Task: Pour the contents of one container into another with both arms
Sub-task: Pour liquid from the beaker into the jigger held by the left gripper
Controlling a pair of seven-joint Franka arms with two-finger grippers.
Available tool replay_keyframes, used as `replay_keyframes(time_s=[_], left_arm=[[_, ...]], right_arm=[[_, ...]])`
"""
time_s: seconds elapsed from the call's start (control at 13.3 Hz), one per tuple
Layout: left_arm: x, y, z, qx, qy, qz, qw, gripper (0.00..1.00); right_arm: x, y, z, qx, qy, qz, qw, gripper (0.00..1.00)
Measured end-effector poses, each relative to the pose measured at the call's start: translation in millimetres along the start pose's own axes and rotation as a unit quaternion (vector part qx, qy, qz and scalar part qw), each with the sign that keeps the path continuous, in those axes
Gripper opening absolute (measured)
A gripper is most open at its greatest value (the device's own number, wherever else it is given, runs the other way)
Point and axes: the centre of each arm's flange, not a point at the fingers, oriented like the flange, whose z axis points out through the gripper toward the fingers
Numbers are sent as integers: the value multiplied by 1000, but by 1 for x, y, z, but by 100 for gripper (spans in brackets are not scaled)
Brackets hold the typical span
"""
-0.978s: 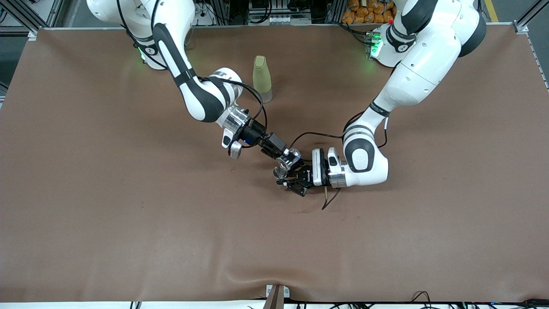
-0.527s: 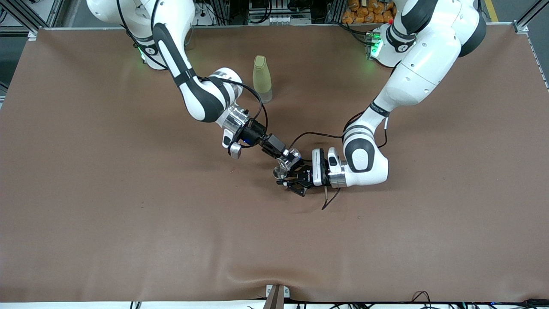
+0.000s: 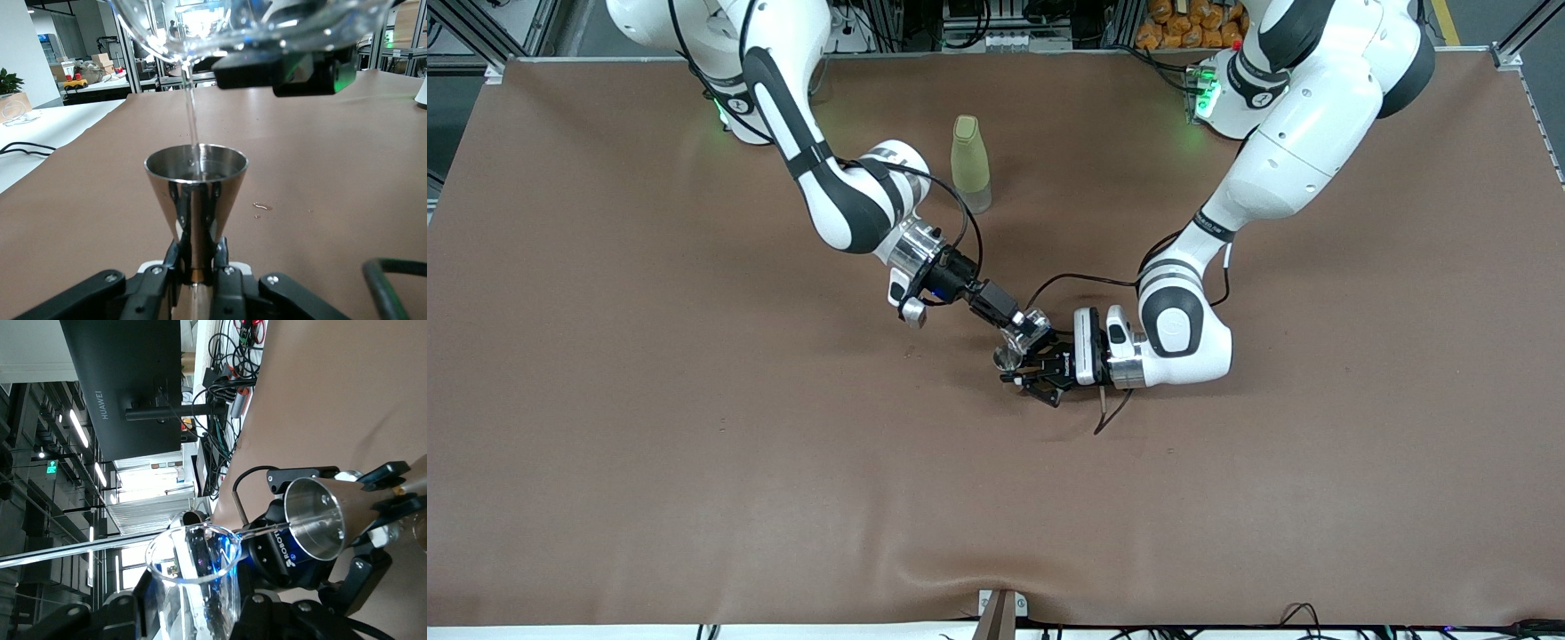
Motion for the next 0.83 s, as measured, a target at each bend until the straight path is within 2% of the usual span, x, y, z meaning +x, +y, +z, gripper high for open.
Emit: replay_keyframes(time_s=[0.83], left_arm=[[0,0,0,0,0,0,1000,21]], right_arm=[[2,-3,-1,-12,11,69,998,50]])
